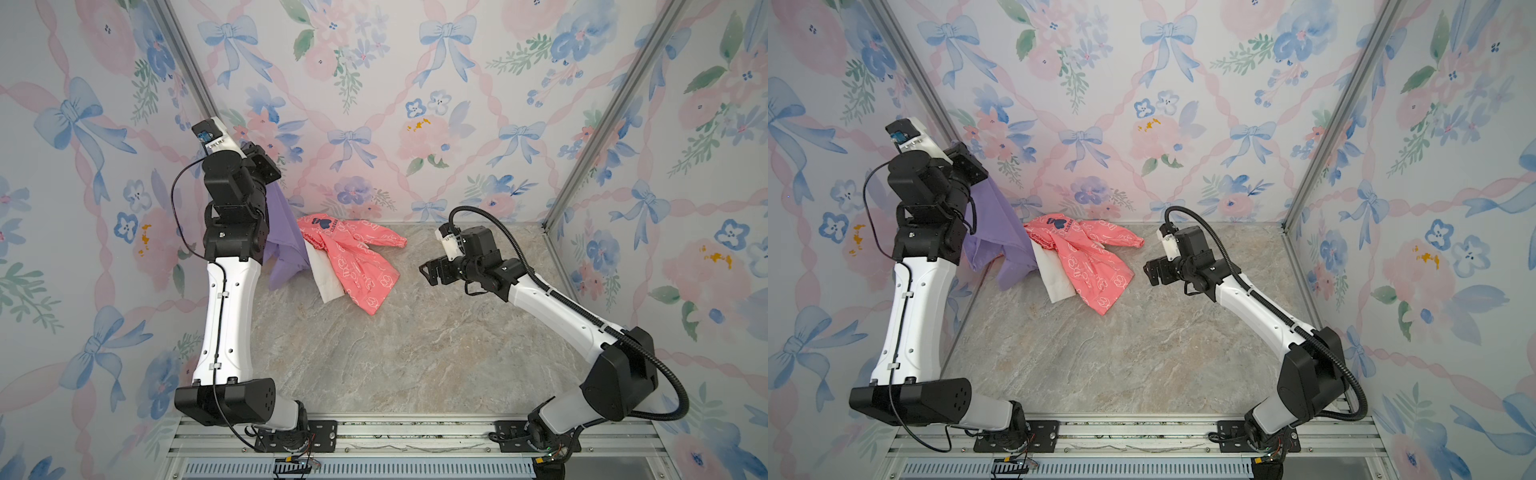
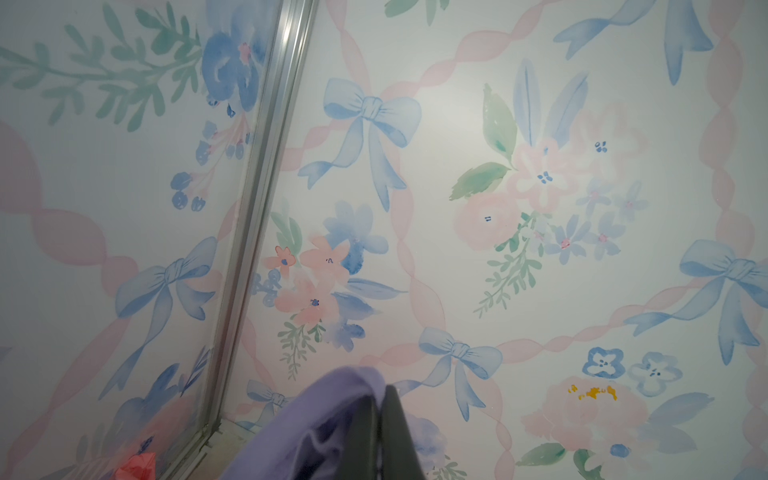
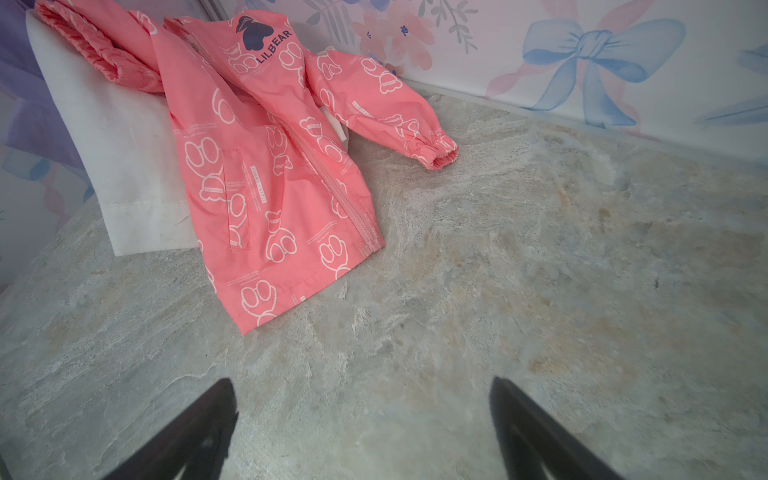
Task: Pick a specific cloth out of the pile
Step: 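Lift the purple cloth upward out of the pile with the left gripper, then swing the held purple cloth toward the right gripper and lower it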
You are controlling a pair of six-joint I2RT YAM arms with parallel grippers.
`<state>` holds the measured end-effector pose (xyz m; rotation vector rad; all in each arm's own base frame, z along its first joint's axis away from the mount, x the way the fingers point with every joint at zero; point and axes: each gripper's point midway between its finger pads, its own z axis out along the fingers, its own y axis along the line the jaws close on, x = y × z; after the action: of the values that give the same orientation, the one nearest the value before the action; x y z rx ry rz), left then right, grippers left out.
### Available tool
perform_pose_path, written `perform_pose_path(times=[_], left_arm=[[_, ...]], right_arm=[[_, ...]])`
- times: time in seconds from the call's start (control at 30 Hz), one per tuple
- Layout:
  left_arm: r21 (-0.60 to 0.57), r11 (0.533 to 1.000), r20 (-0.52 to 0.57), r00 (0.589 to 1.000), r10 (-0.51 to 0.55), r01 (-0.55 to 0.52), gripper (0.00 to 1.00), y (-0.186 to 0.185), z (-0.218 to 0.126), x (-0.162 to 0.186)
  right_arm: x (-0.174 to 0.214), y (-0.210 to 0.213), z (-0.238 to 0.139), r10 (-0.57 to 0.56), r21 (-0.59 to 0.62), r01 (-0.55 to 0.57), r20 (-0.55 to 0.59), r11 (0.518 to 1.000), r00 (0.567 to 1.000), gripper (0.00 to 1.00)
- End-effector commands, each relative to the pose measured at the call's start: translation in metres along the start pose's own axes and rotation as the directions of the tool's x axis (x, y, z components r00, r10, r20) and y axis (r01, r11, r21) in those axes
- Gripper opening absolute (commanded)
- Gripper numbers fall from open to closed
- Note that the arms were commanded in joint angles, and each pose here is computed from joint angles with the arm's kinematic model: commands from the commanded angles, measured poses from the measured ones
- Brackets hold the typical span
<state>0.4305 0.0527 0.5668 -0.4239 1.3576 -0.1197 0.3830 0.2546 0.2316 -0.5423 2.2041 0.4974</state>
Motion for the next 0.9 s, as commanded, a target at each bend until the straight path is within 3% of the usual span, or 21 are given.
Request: perform_pose_path(times=[0.0,0.2,0.37,0.6,0.87], left_arm=[[0.063,0.997,0.164,0.986,0.031,-0.042,0.00,-0.023,-0.014,-0.057],[0.087,0.994,0.207,0.977,0.042,-0.061,0.00,-0.037,-0.014,-0.075],[0.148,0.988,0.148,0.989,0.031,-0.053,0.00,-0.052,-0.003,-0.051],[0.275,0.961,-0.053,0.999,-0.005,0.019,0.00,-0.075,0.014,0.028],[0.419,0.906,-0.287,0.956,0.061,0.067,0.00,-0.123,0.006,0.136]], right_arm=[[0.004,0.005,-0.002,-0.018,-0.013,0.017,-0.011,1.000,1.000,0.97],[0.003,0.005,-0.002,-0.019,-0.013,0.019,-0.012,1.000,1.000,0.97],[0.004,0.005,0.000,-0.018,-0.013,0.018,-0.015,1.000,1.000,0.97],[0.005,0.004,0.000,-0.015,-0.008,0.015,-0.019,1.000,1.000,0.97],[0.003,-0.001,-0.001,-0.011,0.017,0.011,-0.011,1.000,1.000,0.97]])
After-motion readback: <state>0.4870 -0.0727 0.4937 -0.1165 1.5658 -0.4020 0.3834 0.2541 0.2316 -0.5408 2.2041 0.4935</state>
